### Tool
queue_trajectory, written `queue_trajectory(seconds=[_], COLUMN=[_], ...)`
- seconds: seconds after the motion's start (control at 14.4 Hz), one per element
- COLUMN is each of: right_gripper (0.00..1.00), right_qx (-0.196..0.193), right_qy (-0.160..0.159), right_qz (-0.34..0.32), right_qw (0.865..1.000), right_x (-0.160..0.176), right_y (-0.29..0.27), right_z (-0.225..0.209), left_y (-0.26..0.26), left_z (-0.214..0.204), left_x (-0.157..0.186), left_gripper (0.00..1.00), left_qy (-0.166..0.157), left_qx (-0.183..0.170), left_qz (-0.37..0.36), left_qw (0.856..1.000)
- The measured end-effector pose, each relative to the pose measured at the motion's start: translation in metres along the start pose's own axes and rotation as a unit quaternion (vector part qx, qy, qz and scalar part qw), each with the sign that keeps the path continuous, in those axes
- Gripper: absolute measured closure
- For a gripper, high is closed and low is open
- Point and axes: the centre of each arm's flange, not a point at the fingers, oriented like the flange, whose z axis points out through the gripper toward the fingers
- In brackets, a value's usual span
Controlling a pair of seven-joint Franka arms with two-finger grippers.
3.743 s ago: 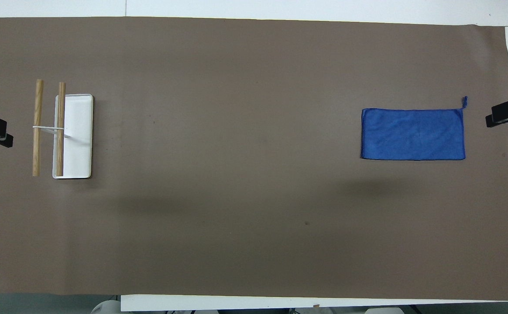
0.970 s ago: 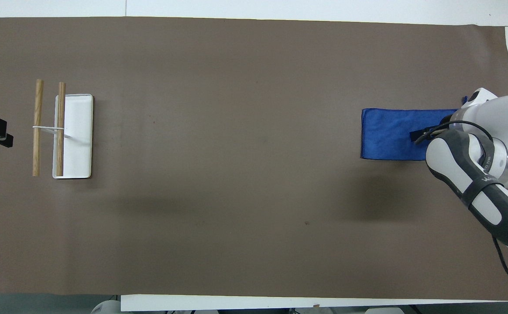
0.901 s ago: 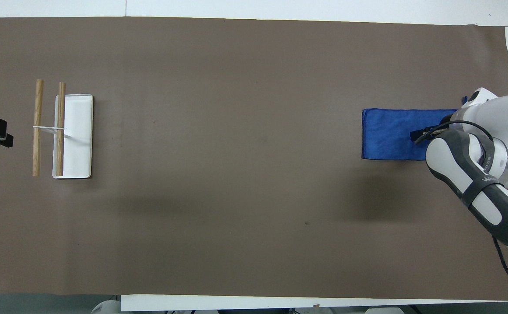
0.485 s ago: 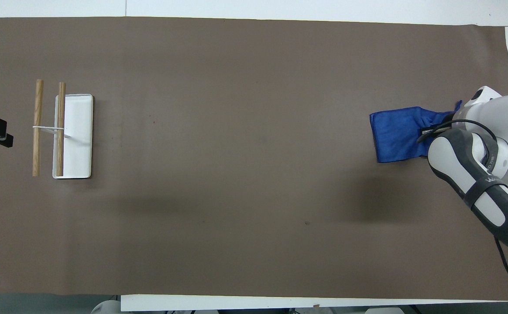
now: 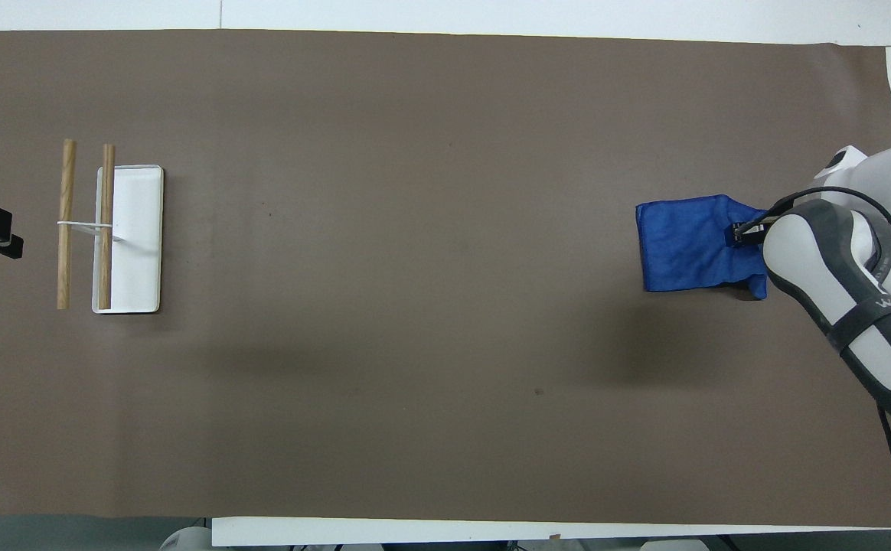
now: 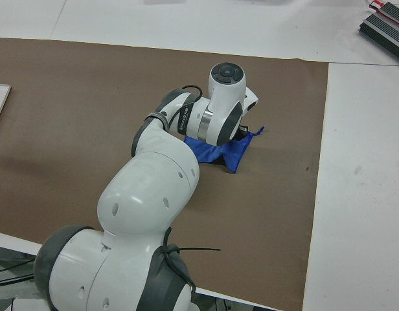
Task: Right arm passes towel to left arm to hang
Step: 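Grasp the blue towel with the right gripper and lift it, then carry the towel toward the left gripper while the left gripper approaches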
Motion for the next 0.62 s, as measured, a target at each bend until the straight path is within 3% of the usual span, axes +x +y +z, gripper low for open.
queue_trajectory(seconds=[0.35, 0.55, 0.62], right_gripper=[0.88, 0.88, 0.88], right_qx=[0.015, 0.055, 0.065], right_qy=[-0.045, -0.052, -0.053], right_qz=[0.087, 0.188, 0.220], right_qw=[0.995, 0.979, 0.972], right_x=[0.008, 0.014, 0.013], right_y=[-0.085, -0.166, -0.198], right_z=[-0.055, -0.083, -0.089], left_y=[0.000, 0.000, 0.005], left_z=[0.000, -0.001, 0.001], left_x=[0.000, 0.004, 0.007], left_gripper=[0.00, 0.00, 0.00], left_qy=[0.000, 0.014, 0.017], left_qx=[0.000, -0.009, -0.030], left_qz=[-0.008, -0.116, -0.169], left_qw=[1.000, 0.993, 0.985])
